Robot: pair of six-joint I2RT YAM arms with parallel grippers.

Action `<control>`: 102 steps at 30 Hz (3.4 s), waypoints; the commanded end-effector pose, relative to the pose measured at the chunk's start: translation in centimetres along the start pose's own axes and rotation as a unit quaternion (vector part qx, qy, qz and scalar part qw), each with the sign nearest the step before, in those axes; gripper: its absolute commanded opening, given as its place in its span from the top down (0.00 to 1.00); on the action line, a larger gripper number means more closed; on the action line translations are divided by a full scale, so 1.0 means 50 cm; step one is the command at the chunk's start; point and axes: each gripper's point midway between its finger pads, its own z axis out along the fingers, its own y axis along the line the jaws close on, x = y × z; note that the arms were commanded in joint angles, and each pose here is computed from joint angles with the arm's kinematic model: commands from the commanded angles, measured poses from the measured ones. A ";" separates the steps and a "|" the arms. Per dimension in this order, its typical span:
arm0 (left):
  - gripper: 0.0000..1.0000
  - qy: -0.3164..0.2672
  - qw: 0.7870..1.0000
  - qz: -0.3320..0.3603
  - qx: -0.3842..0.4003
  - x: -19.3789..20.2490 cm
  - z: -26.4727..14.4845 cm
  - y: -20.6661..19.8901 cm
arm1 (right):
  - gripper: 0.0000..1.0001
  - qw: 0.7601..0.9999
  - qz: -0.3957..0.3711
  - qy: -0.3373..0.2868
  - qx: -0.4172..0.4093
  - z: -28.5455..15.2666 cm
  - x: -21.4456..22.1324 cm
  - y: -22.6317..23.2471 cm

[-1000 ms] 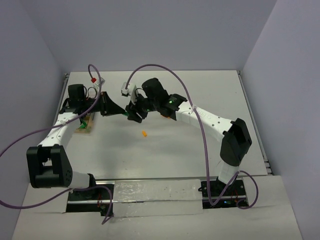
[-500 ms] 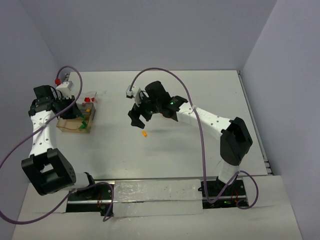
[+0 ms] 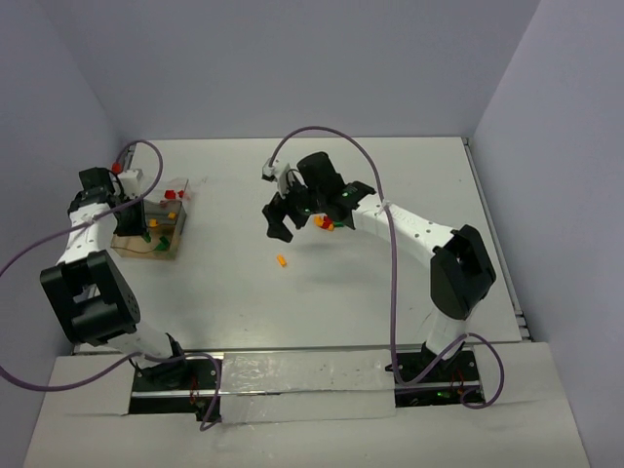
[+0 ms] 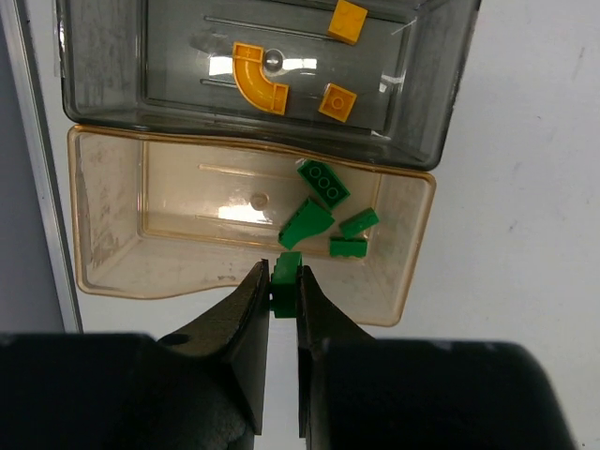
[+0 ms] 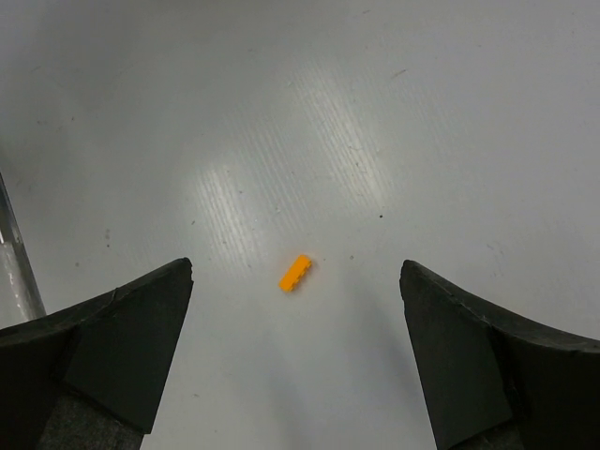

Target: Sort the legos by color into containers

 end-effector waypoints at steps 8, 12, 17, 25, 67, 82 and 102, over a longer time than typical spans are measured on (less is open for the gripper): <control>0.48 -0.033 0.999 0.030 0.026 -0.055 0.004 -0.005 | 0.02 0.996 0.061 -0.031 0.051 -0.081 -0.008 -0.122; 0.41 -0.073 0.989 0.084 0.102 -0.111 -0.044 -0.061 | 0.02 0.989 0.111 -0.042 0.083 -0.140 0.017 -0.207; 0.42 -0.136 0.931 0.239 0.240 -0.126 -0.115 -0.260 | 0.02 0.979 0.161 -0.056 0.115 -0.206 0.057 -0.271; 0.41 -0.090 0.837 0.396 0.367 -0.015 -0.086 -0.566 | 0.02 0.965 0.205 -0.060 0.154 -0.284 0.113 -0.328; 0.60 0.088 0.868 0.425 0.241 0.194 0.076 -0.709 | 0.03 0.962 0.212 -0.055 0.161 -0.313 0.131 -0.340; 0.89 -0.038 0.952 0.232 0.193 -0.098 -0.049 -0.452 | 0.04 0.969 0.186 -0.036 0.161 -0.283 0.130 -0.337; 0.86 -0.021 0.999 0.030 0.024 -0.195 0.069 -0.058 | 0.04 0.972 0.163 0.006 0.166 -0.250 0.159 -0.329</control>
